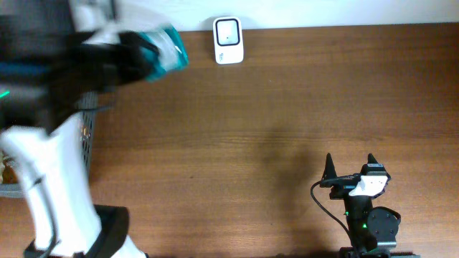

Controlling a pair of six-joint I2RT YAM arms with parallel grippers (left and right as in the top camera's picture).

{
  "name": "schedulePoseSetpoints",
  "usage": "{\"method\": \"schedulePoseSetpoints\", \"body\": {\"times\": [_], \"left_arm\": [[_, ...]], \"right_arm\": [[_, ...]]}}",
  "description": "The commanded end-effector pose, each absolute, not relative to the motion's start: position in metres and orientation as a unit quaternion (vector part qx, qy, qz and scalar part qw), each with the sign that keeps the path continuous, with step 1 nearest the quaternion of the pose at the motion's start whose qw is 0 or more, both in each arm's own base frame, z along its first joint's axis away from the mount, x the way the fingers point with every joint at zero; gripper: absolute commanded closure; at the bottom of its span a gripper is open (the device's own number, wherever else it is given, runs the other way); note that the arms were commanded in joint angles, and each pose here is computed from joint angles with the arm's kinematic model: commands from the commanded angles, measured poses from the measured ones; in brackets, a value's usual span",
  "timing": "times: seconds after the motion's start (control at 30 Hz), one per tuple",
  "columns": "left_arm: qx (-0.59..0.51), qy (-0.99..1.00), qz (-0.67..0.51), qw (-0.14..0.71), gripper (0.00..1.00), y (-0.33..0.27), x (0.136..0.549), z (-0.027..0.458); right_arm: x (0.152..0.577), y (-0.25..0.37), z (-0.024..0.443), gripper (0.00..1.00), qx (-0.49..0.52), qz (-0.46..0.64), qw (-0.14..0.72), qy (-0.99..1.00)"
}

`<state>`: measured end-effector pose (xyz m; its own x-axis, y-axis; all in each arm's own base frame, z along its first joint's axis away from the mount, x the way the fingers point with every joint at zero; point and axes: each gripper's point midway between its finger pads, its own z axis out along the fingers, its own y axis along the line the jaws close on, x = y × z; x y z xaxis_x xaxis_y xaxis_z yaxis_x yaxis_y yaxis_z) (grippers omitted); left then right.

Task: Scan the item barcode
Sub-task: 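Grasp the teal mouthwash bottle with the left gripper and lift out, then place the mouthwash bottle on the table near the scanner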

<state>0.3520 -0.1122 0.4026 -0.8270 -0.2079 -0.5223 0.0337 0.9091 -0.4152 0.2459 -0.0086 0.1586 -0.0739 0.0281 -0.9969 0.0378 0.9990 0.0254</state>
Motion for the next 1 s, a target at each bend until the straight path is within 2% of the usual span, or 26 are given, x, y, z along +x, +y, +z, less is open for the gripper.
{"method": "schedulePoseSetpoints", "body": {"times": [0.0, 0.2, 0.33, 0.47, 0.7, 0.87, 0.9, 0.97], "left_arm": [[-0.009, 0.969, -0.092, 0.227, 1.00, -0.134, 0.362, 0.329], [0.035, 0.980, -0.064, 0.184, 1.00, -0.186, 0.387, 0.193], [0.006, 0.977, -0.085, 0.197, 1.00, -0.195, 0.400, 0.150], [0.020, 0.964, -0.158, 0.214, 1.00, -0.227, 0.407, 0.143], [0.051, 0.962, -0.129, 0.235, 1.00, -0.251, 0.397, 0.141], [0.086, 0.966, -0.118, 0.214, 1.00, -0.277, 0.376, 0.125], [0.092, 0.967, -0.114, 0.211, 0.99, -0.281, 0.373, 0.120], [0.098, 0.968, -0.109, 0.204, 0.88, -0.285, 0.370, 0.112]], "right_arm": [[0.246, -0.011, 0.155, 0.02, 0.028, -0.009, 0.678, 0.734], [0.246, -0.011, 0.155, 0.01, 0.028, -0.008, 0.678, 0.734], [0.246, -0.011, 0.155, 0.02, 0.028, -0.008, 0.678, 0.734], [0.246, -0.011, 0.155, 0.02, 0.028, -0.008, 0.678, 0.734], [0.246, -0.011, 0.155, 0.02, 0.028, -0.008, 0.678, 0.734], [0.246, -0.011, 0.155, 0.02, 0.028, -0.008, 0.678, 0.734], [0.246, -0.011, 0.155, 0.02, 0.028, -0.008, 0.678, 0.734], [0.246, -0.011, 0.155, 0.01, 0.028, -0.008, 0.678, 0.734]]}}
